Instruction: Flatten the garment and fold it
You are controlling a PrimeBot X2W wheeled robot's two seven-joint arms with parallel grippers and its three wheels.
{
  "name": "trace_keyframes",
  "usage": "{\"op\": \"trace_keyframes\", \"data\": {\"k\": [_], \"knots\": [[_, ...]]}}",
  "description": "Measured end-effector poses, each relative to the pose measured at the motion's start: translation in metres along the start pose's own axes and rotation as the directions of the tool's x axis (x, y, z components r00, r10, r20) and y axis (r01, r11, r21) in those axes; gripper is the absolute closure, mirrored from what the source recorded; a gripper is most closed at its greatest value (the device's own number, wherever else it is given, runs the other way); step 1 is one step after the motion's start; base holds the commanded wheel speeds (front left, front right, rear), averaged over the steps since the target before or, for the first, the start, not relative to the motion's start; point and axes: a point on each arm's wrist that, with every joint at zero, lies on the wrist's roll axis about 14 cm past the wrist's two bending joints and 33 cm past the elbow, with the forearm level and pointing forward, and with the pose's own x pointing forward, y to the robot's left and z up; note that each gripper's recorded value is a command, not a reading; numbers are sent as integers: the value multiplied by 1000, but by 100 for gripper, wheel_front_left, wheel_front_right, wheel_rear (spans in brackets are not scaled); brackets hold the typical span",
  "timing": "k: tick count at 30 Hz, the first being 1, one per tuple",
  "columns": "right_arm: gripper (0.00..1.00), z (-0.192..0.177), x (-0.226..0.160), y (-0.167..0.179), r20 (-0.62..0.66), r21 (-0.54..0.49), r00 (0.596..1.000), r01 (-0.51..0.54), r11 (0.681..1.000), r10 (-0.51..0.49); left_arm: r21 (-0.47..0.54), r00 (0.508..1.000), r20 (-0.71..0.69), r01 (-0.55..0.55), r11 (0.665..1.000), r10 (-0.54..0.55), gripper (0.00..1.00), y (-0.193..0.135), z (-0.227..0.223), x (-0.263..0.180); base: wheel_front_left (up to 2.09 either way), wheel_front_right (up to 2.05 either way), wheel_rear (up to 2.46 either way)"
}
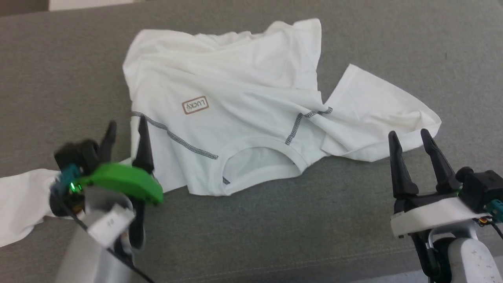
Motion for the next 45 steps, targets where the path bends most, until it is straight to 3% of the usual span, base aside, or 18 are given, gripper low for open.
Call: {"op": "trace_keyframes", "data": {"k": [6, 10, 14, 19, 25, 26, 27, 28, 34, 37, 44, 45], "knots": [[0, 18, -9, 10, 35, 3, 999, -31, 999, 31, -40, 997, -72, -33, 999, 30, 0, -7, -17, -61, 0, 0, 0], [0, 24, -9, 23, 46, 9, 997, -68, 998, 68, 4, 987, -134, -92, 996, 92, 0, 7, -26, -84, 0, 0, 0], [0, 27, -6, 33, 56, 16, 993, -101, 995, 100, 72, 966, -210, -139, 988, 152, 0, 29, -39, -95, 0, 0, 0], [0, 21, -3, 37, 39, 24, 993, -112, 993, 111, 76, 931, -345, -96, 992, 117, 0, 27, -67, -92, 0, 0, 0], [0, 13, -2, 33, 20, 28, 995, -97, 995, 96, 125, 856, -498, -84, 989, 136, 0, 37, -96, -84, 0, 0, 0], [0, 11, -2, 31, 17, 27, 996, -92, 995, 92, 135, 841, -521, -89, 987, 147, 27, 40, -100, -84, 0, 0, 0], [0, 10, -3, 31, 15, 27, 996, -90, 996, 90, 140, 835, -527, -98, 985, 158, 73, 43, -100, -82, 0, 0, 0], [0, 10, -3, 29, 14, 28, 996, -86, 996, 85, 145, 833, -527, -110, 983, 171, 100, 46, -100, -80, 0, 0, 0], [0, 9, -5, 23, 13, 34, 998, -66, 997, 66, 162, 839, -443, -273, 948, 317, 100, 94, -77, -75, 0, 0, 0], [0, 8, -4, 21, 13, 33, 998, -61, 998, 61, 175, 823, -389, -375, 910, 414, 100, 132, -60, -83, 0, 0, 0], [0, 6, -2, 20, 5, 31, 998, -58, 998, 58, 195, 813, -276, -475, 858, 513, 100, 175, -28, -89, 0, 0, 0], [0, 5, -1, 21, 1, 31, 998, -60, 998, 60, 200, 813, -272, -475, 857, 514, 67, 178, -27, -89, 0, 0, 0]]}}
